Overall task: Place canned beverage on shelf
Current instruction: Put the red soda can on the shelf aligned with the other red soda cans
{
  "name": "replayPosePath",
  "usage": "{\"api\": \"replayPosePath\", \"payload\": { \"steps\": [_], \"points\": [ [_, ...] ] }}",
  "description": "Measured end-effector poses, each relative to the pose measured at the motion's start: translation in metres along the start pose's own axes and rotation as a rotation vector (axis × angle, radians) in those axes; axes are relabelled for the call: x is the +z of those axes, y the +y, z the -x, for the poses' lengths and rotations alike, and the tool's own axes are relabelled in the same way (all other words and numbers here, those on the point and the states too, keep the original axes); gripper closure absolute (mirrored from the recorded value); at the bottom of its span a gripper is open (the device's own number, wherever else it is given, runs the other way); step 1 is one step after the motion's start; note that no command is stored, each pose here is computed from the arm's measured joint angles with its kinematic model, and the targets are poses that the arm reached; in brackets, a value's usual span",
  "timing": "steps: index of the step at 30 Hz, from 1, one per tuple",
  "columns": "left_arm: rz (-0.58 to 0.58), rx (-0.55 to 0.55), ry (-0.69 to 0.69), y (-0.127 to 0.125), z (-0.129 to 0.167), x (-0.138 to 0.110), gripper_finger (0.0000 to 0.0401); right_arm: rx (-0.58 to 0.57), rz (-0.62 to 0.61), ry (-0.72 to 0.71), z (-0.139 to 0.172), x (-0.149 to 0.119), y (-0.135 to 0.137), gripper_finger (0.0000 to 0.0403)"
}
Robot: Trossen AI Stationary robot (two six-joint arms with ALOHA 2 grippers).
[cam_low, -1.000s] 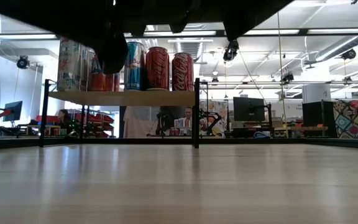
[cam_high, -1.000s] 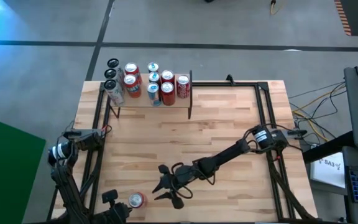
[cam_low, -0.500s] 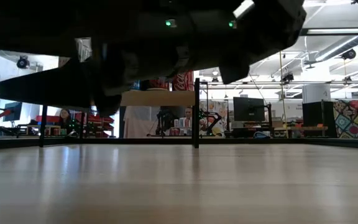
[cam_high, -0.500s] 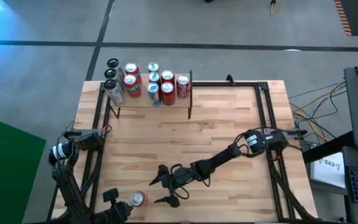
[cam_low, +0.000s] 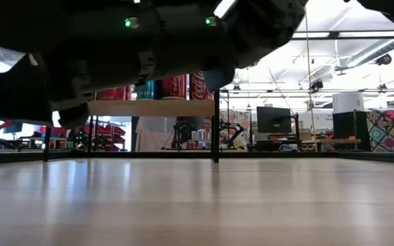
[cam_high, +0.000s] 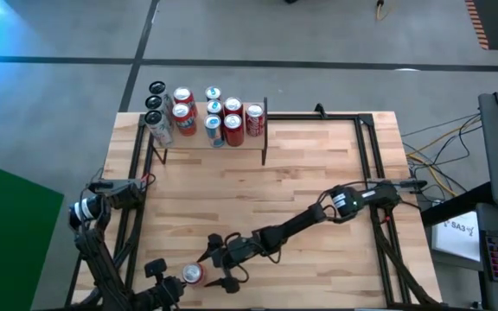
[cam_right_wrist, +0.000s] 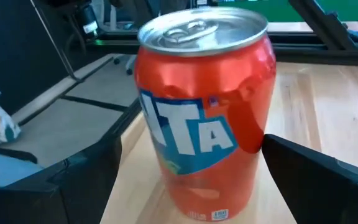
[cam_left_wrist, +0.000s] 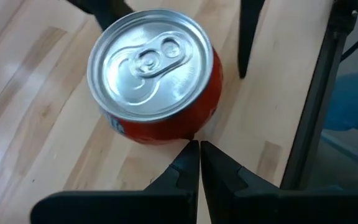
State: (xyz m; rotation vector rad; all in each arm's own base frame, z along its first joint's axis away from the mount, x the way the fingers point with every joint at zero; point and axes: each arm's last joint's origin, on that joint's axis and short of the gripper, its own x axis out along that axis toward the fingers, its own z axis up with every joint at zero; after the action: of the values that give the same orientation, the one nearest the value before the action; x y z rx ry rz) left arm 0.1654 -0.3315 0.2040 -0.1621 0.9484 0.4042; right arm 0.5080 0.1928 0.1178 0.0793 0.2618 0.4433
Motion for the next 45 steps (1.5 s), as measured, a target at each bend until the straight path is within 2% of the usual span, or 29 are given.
{"api": "replayPosePath", "payload": {
  "steps": [13, 25, 33, 38, 45],
  "points": [
    [-0.007, 0.016, 0.001, 0.002, -0.005, 0.001, 0.0401, 0.009, 0.106, -0.012, -0.014, 0.005, -0.002, 0.0029],
    [-0.010, 0.016, 0.000, 0.002, -0.005, 0.002, 0.0401, 0.012, 0.102, -0.014, -0.014, 0.005, -0.002, 0.0115],
    [-0.001, -0.001, -0.001, 0.001, 0.000, 0.005, 0.0401, 0.042, 0.080, -0.021, -0.013, 0.009, -0.001, 0.0119],
    [0.003, -0.047, -0.033, -0.002, 0.015, 0.017, 0.0401, 0.084, 0.079, -0.009, -0.002, 0.024, 0.002, 0.0119],
    [-0.092, -0.081, -0.210, -0.004, 0.046, 0.044, 0.0401, 0.050, 0.099, 0.058, 0.039, 0.060, 0.001, 0.0120]
  ]
}}
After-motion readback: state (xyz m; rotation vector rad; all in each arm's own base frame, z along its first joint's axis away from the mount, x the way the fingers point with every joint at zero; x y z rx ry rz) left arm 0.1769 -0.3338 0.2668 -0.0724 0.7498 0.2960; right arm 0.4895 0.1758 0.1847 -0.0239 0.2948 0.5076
